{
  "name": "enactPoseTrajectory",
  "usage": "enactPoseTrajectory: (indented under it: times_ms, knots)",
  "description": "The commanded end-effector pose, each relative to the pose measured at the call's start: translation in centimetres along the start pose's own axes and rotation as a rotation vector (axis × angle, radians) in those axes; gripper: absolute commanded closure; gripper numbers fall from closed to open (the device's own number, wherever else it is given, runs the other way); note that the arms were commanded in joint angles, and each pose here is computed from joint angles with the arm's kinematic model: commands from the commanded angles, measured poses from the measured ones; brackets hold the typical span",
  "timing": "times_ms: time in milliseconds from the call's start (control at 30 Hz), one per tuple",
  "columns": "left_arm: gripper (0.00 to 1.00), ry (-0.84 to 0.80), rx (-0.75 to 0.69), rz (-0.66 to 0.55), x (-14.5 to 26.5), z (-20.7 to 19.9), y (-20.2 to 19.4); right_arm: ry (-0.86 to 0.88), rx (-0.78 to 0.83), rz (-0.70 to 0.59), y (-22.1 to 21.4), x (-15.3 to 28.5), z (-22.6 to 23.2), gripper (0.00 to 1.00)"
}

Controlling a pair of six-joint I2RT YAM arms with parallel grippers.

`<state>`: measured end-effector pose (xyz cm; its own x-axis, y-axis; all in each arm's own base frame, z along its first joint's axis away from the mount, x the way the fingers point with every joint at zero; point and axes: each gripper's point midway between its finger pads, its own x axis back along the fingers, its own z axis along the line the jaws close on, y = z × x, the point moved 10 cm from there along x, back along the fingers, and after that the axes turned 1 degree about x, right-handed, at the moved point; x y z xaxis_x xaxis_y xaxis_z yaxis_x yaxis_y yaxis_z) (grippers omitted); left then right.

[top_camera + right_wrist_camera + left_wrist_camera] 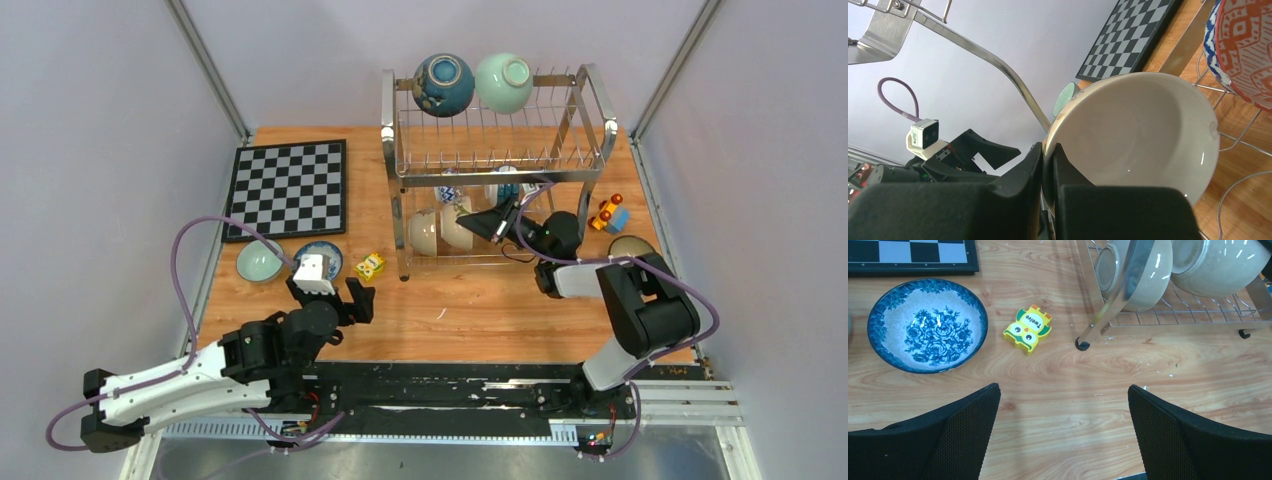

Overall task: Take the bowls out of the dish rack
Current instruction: Pick up the bowl from the dish rack.

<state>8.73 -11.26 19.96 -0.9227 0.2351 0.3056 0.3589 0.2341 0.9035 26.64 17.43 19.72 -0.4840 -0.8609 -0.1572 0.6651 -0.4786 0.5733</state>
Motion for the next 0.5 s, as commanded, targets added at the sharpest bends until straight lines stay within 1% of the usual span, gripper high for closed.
enactPoseTrajectory:
  times_ms: [0, 233, 467]
  knots:
    - [0.00, 0.011, 0.023, -0.013, 0.1, 0.2, 0.1, 0.049, 0.095, -0.026, 1.0, 0.7, 1.4, 1.00]
    - [0.00, 0.012, 0.023, -0.014, 0.2, 0.2, 0.4, 0.038, 0.103, 0.007, 0.2, 2.0, 2.2, 1.00]
    - [0.00, 0.011, 0.028, -0.028, 0.4, 0.2, 0.9, 0.025, 0.131, 0.065, -1.5, 4.5, 4.2, 1.00]
